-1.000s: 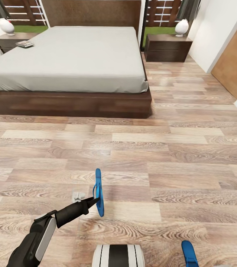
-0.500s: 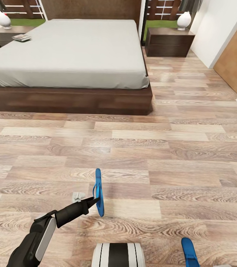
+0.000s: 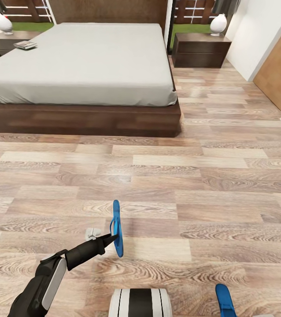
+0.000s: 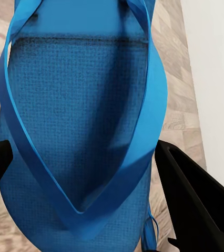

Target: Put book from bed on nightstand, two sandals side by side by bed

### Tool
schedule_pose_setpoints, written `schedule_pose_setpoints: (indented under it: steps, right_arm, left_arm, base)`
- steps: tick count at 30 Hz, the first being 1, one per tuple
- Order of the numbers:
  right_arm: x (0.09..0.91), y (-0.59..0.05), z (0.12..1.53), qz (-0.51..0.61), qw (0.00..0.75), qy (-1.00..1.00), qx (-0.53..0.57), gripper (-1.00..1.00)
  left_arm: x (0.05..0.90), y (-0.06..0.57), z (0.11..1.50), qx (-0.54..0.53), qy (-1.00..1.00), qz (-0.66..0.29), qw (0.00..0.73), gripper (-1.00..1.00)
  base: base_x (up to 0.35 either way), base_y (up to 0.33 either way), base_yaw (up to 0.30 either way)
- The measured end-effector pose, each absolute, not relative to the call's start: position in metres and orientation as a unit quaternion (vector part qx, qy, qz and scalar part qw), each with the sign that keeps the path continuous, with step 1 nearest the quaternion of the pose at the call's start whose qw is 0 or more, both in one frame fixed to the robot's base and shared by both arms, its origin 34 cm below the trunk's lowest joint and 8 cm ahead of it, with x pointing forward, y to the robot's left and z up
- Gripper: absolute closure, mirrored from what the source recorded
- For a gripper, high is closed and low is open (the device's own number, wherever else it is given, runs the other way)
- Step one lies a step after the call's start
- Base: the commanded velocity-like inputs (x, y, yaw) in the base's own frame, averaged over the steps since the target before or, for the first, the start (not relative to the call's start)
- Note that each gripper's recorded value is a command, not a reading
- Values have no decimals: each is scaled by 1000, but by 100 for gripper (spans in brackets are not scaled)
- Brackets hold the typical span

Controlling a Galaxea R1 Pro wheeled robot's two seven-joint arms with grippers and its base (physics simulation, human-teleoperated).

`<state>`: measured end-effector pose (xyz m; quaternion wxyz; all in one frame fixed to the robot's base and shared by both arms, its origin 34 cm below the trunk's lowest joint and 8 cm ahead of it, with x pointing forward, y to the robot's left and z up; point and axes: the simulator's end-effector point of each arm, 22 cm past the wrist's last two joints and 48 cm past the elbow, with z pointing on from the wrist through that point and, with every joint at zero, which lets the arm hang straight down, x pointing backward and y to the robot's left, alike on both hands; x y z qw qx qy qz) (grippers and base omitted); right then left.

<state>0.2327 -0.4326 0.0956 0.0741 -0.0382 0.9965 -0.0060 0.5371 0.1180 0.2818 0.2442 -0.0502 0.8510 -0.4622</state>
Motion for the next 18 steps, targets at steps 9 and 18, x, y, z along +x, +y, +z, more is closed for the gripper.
schedule_pose_setpoints:
  steps: [9, 18]
  right_arm:
    - [233, -432, 96, -6, 74, 997, -38, -100]
    - [233, -433, 96, -6, 74, 997, -38, -100]
  left_arm:
    - [537, 118, 281, -50, 852, -461, 244, 100]
    - [537, 118, 281, -50, 852, -461, 244, 100]
  base:
    - [100, 62, 0]
    - [7, 4, 0]
